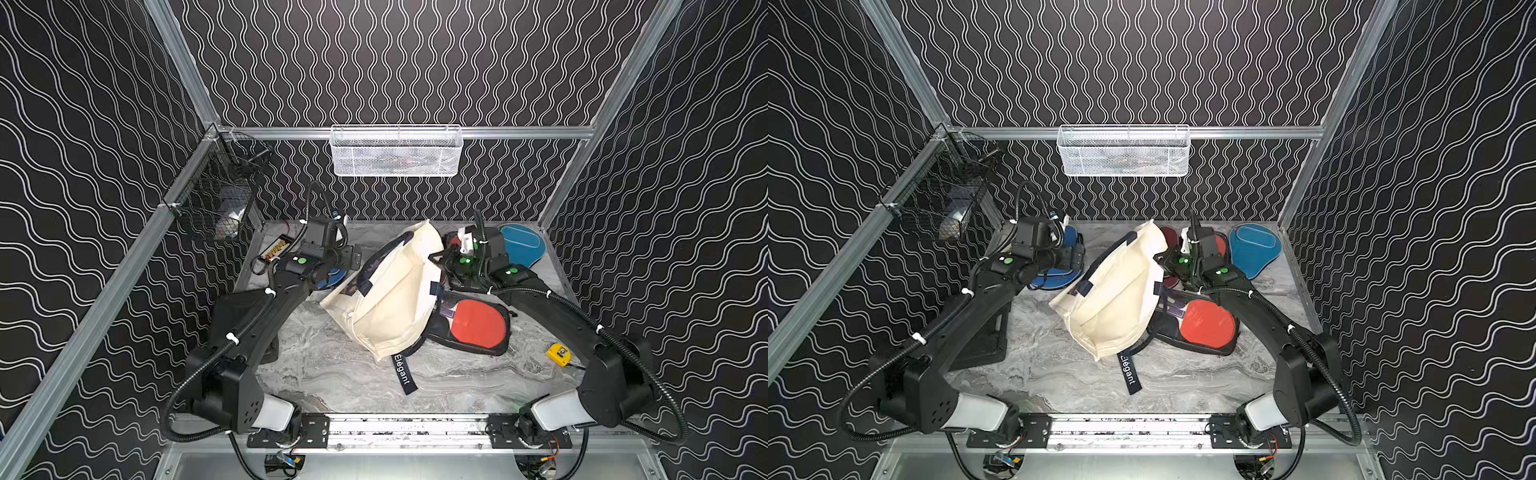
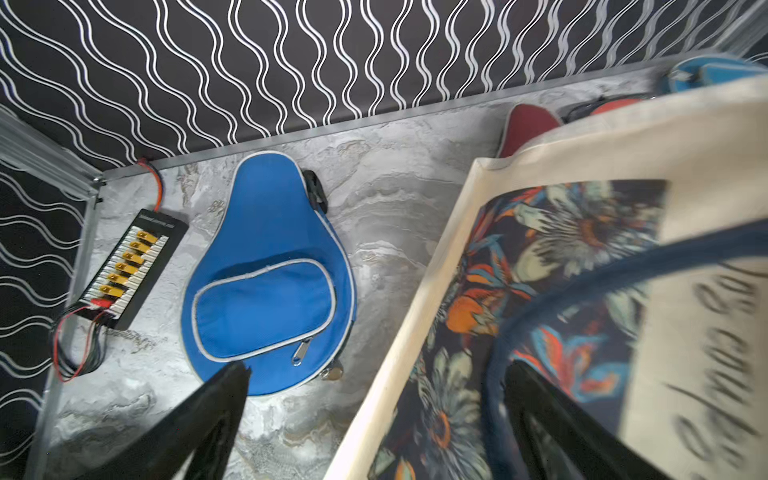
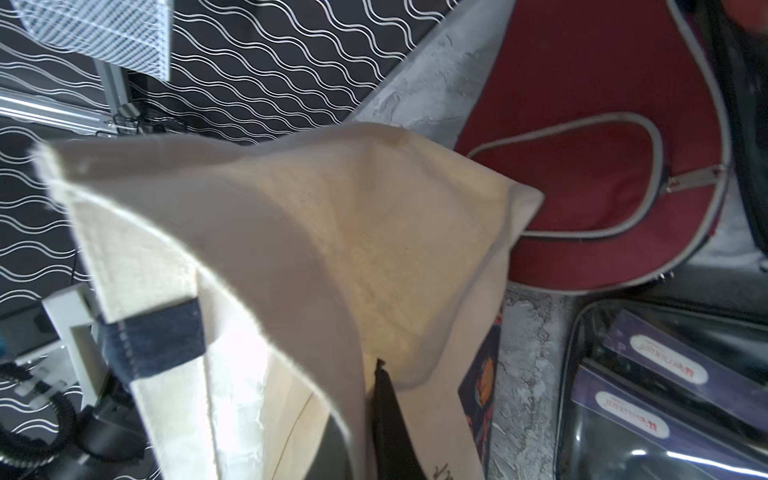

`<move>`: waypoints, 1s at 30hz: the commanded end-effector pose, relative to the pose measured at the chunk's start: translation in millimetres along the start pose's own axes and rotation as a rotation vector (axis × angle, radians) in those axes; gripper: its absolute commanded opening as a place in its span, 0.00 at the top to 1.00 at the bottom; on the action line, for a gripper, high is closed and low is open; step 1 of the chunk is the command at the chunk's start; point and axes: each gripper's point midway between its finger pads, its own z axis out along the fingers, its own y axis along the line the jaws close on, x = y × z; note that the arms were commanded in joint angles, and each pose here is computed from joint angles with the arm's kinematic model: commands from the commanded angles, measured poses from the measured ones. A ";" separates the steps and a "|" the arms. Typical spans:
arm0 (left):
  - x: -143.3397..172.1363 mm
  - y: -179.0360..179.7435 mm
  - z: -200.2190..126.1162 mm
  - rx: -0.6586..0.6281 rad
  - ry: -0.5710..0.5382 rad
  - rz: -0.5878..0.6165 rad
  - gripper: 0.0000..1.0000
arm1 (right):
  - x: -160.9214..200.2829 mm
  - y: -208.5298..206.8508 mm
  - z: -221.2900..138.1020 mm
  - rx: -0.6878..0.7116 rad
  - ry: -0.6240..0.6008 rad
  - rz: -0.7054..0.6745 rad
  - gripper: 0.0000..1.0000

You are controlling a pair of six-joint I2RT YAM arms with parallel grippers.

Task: Remove the ping pong set from the canvas bag
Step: Place the canvas bag at the center of the board.

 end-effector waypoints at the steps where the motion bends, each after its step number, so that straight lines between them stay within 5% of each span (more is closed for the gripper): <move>1: 4.0 -10.2 -13.5 0.070 0.005 -0.061 0.01 | -9.0 6.0 -2.8 0.035 -0.010 -0.043 1.00; 10: -9.6 -23.7 -46.9 0.161 -0.054 -0.087 0.01 | -26.1 21.7 13.8 0.084 0.033 -0.103 1.00; 30: -22.4 -53.9 -60.1 0.260 -0.094 -0.033 0.03 | -44.4 37.1 28.2 0.135 0.074 -0.205 1.00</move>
